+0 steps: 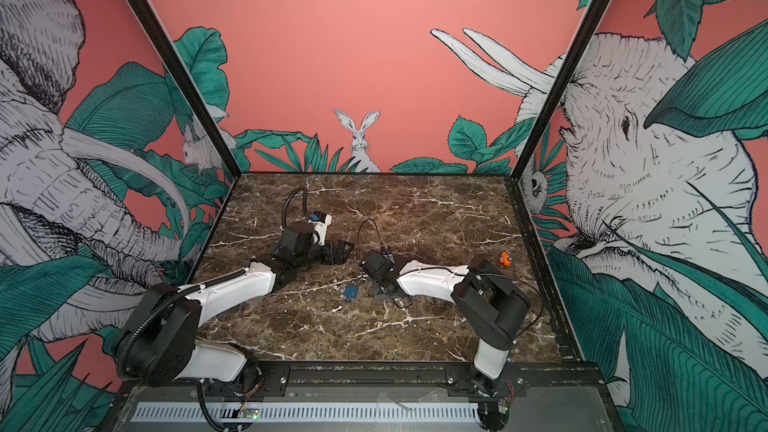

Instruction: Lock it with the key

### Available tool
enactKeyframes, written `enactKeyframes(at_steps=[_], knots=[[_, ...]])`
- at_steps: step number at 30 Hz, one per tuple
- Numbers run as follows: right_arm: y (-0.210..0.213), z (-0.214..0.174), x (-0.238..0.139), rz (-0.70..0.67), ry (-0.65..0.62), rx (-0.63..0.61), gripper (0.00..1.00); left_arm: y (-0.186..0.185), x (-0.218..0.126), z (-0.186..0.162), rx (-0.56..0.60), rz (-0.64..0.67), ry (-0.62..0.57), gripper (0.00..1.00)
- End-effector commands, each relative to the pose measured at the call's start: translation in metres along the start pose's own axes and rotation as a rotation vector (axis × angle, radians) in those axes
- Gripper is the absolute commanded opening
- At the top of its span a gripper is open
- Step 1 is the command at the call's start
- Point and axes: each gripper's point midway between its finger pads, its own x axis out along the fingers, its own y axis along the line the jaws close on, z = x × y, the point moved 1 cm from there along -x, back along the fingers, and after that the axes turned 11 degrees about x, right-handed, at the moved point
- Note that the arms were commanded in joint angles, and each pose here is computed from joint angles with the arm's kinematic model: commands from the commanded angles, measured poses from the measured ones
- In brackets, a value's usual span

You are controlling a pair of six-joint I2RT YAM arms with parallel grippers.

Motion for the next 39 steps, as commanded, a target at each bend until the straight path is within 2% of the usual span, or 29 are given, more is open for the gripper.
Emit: enactKeyframes(at_steps=[1, 10, 14, 30, 39], knots=[[-0.001, -0.007, 0.005, -0.004, 0.022, -0.02, 0.3, -0.007, 0.0, 0.015, -0.002, -0.03, -0.04, 0.95], [0.004, 0.004, -0.01, 0.054, -0.043, -0.094, 0.12, -0.019, 0.001, 0.012, -0.01, -0.109, -0.018, 0.91], [0.012, 0.01, -0.023, 0.109, -0.052, -0.174, 0.1, -0.023, 0.0, 0.012, -0.016, -0.135, -0.012, 0.9], [0.034, 0.028, -0.085, 0.323, -0.174, -0.468, 0.08, -0.055, 0.0, 0.003, -0.064, -0.339, 0.073, 0.85], [0.04, 0.028, -0.101, 0.419, -0.233, -0.502, 0.07, -0.08, 0.002, 0.003, -0.147, -0.524, 0.107, 0.81]])
